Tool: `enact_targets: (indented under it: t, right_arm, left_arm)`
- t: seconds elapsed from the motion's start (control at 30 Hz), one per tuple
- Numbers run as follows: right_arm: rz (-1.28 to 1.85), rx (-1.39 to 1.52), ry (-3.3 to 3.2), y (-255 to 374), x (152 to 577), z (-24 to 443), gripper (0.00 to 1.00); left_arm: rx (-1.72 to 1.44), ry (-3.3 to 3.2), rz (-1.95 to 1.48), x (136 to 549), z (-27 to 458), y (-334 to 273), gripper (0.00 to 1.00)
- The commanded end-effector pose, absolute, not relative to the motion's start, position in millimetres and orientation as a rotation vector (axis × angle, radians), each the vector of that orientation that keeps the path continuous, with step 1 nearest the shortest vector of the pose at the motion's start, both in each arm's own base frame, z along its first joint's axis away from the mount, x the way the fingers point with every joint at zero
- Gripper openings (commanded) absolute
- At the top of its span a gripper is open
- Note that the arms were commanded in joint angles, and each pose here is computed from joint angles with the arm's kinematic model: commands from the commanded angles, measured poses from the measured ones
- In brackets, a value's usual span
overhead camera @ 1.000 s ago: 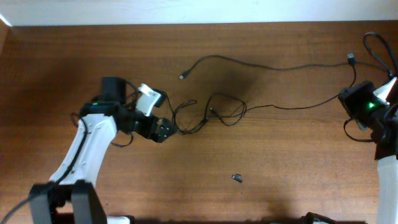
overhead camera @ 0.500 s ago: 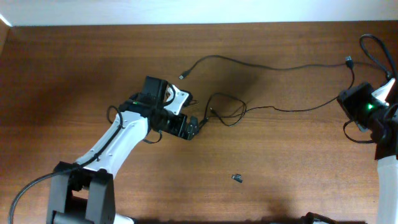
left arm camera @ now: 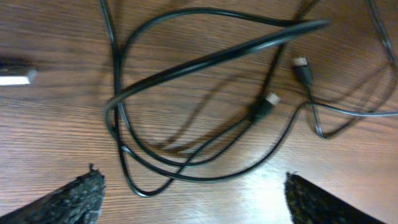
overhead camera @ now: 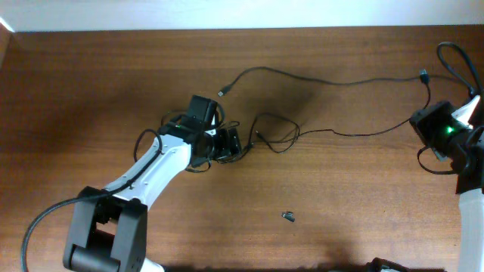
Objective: Untangle cables
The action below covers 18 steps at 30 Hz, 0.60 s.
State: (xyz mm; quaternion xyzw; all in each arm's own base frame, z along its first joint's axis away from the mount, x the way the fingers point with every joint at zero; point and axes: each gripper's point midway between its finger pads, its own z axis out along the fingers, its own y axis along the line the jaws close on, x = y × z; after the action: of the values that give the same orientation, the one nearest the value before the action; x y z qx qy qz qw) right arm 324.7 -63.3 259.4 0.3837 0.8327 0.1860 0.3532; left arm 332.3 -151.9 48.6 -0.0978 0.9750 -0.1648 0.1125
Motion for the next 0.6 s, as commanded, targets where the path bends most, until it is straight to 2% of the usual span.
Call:
enact_targets:
  t: [0.0, 0.07, 0.1, 0.3, 0.33, 0.47, 0.5, 0.53, 0.57]
  right_arm:
    - [0.471, 0.974, 2.142, -65.0, 325.5, 266.8, 0.04]
    - [0.471, 0.974, 2.142, -65.0, 325.5, 266.8, 0.04]
    - [0.472, 0.973, 2.142, -65.0, 325.5, 266.8, 0.04]
    - [0.471, 0.974, 2.143, -65.0, 325.5, 266.7, 0.04]
    - [0.471, 0.974, 2.142, -65.0, 325.5, 266.8, 0.04]
    - [0.470, 0.973, 2.142, -65.2, 325.5, 266.7, 0.04]
    - [0.467, 0.975, 2.142, -65.5, 325.4, 266.6, 0.04]
    - [0.468, 0.975, 2.142, -65.5, 325.4, 266.6, 0.04]
    - [0.467, 0.975, 2.142, -65.5, 325.5, 266.7, 0.04]
  left_arm:
    - [-0.430, 2.846, -0.327, 330.5, 39.9, -144.6, 0.87]
    - [-0.510, 2.830, -0.305, 330.6, 39.4, -144.0, 0.62]
    - [-0.553, 2.821, -0.289, 330.6, 38.2, -142.4, 0.60]
    - [-0.621, 2.874, -0.231, 323.7, 13.7, -138.3, 0.68]
    - [-0.623, 2.884, -0.221, 322.8, 8.9, -137.9, 0.68]
    - [-0.657, 2.868, -0.202, 325.1, 7.3, -135.5, 0.55]
    - [-0.657, 2.868, -0.203, 325.1, 7.3, -135.5, 0.45]
    - [-0.656, 2.866, -0.205, 325.5, 7.4, -135.7, 0.29]
    - [-0.656, 2.866, -0.205, 325.7, 7.4, -135.8, 0.22]
